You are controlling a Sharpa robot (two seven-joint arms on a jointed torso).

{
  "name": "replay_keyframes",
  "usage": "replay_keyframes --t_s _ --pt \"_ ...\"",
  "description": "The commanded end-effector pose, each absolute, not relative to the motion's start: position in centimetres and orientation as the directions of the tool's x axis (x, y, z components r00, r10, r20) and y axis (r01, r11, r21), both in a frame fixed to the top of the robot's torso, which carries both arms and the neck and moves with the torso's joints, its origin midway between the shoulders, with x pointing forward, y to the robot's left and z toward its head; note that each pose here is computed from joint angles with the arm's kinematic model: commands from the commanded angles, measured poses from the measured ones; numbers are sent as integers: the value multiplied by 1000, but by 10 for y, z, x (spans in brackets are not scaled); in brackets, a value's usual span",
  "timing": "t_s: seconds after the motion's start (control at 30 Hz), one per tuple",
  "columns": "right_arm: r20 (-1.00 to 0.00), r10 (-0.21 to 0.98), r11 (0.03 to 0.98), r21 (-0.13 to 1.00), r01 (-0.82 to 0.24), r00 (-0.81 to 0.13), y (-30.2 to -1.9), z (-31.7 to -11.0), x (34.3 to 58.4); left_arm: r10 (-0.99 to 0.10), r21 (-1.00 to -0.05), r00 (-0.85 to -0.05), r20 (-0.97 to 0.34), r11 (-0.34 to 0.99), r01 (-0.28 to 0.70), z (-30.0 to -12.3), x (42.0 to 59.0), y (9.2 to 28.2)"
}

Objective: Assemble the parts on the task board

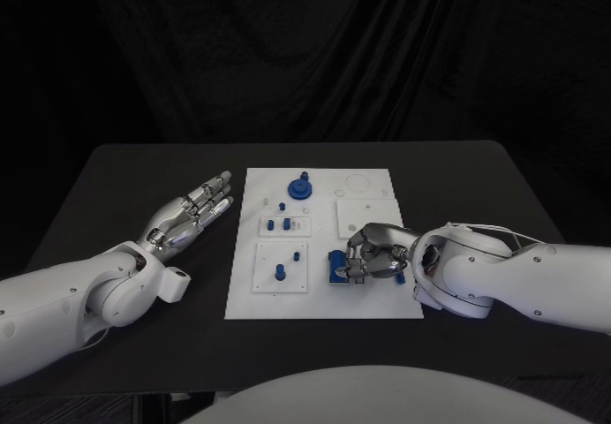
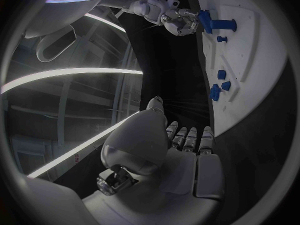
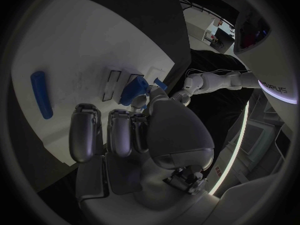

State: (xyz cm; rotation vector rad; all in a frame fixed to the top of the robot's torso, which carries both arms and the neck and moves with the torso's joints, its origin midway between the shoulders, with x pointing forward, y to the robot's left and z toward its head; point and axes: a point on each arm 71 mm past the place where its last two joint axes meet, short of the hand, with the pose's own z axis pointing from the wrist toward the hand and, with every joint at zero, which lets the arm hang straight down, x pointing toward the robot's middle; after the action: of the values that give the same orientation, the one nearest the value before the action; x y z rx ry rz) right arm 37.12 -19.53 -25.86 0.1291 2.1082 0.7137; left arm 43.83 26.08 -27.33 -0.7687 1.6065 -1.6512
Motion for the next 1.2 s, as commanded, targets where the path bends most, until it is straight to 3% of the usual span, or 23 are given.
replay_keyframes --t_s 0.03,0.6,0.9,1.2 --pt "-717 317 847 509 -156 -621 -198 -263 371 -806 -995 -591 -43 -19 97 -272 437 259" --pt "-722 292 857 488 -164 -627 -197 -267 372 -803 -996 -595 -39 -18 90 -272 437 259" --pt "-762 317 846 496 -194 -565 -200 -261 373 -803 -996 -595 -38 -18 89 -272 437 260" --pt "-820 371 840 497 -218 -437 -218 -244 370 -806 -995 -590 -42 -20 97 -271 436 260"
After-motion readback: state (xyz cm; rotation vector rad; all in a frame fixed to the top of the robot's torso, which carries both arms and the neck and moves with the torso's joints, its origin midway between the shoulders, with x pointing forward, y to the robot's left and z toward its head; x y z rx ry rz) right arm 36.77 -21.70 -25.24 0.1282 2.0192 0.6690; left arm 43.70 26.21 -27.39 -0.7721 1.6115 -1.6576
